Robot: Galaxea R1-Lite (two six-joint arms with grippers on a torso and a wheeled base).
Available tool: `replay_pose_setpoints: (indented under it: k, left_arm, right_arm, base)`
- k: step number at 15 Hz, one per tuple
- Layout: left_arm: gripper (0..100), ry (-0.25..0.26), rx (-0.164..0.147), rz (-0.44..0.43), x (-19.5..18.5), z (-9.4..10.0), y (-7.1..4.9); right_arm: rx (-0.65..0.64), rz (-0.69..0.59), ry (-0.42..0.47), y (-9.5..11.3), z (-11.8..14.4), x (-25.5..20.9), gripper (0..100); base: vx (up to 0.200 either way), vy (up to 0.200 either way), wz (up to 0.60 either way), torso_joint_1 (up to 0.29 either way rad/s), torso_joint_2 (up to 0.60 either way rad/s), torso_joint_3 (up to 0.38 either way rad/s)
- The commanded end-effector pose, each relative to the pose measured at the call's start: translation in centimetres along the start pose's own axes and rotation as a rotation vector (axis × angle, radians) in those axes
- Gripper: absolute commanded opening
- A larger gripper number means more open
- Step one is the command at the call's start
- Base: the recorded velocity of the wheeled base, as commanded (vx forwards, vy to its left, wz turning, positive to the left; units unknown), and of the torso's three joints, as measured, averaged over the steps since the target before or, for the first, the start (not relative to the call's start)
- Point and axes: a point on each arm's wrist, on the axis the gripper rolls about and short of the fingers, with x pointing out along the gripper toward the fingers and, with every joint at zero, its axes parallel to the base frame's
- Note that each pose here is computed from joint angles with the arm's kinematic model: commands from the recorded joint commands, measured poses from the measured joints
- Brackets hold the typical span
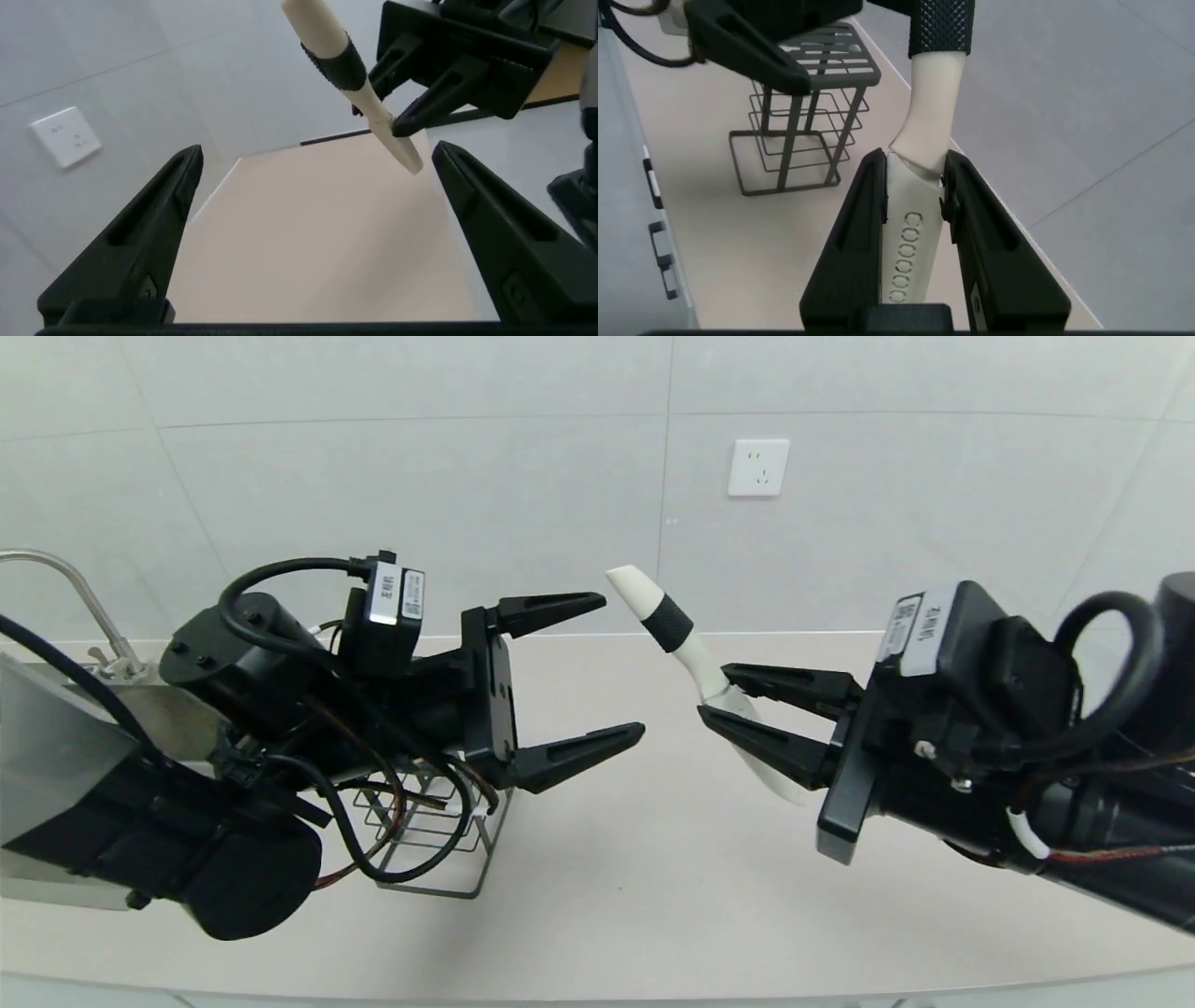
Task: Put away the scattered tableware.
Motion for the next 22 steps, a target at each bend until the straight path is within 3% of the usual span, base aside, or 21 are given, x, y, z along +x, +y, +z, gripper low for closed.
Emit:
replay_pose_setpoints:
  k: [1, 5, 7, 11, 14, 17, 22]
  left_arm:
    - [100, -0.022, -0.029, -0.057, 1.8, -0.4, -1.1]
    - [100, -0.077, -0.045, -0.104, 4.0, 0.3, -1.3]
    - [100, -0.093, -0.072, -0.131, 4.8, 0.7, -1.9]
    - [100, -0.141, -0.096, -0.171, 6.2, 2.0, -2.5]
    - [100, -0.157, -0.112, -0.179, 6.5, 2.5, -2.4]
    - [100, -0.166, -0.173, -0.18, 6.4, 3.4, -2.5]
    - [100, -0.171, -0.184, -0.187, 6.6, 3.5, -2.5]
  right_arm:
    - [0.002, 0.001, -0.03, 0.4, 0.5, -2.4, 0]
    - [0.002, -0.004, -0.042, 0.7, 0.5, -4.7, 0]
    - [0.034, -0.001, -0.045, 0.9, 0.3, -5.5, 0]
    - [0.049, 0.002, -0.049, 1.0, 0.4, -5.6, 0]
    - [0.047, 0.011, -0.07, 0.9, 1.1, -5.1, 0]
    - [0.047, 0.013, -0.064, 0.9, 1.1, -4.5, 0]
    - [0.05, 0.02, -0.052, 1.0, 0.8, -4.1, 0]
  base:
    - [0.0, 0.0, 0.0, 0.0, 0.0, 0.0]
    - [0.0, 0.0, 0.0, 0.0, 0.0, 0.0]
    - [0.0, 0.0, 0.0, 0.0, 0.0, 0.0]
    - [0.0, 0.0, 0.0, 0.0, 0.0, 0.0]
    - [0.0, 0.0, 0.0, 0.0, 0.0, 0.0]
    - [0.0, 0.0, 0.0, 0.0, 0.0, 0.0]
    - [0.0, 0.0, 0.0, 0.0, 0.0, 0.0]
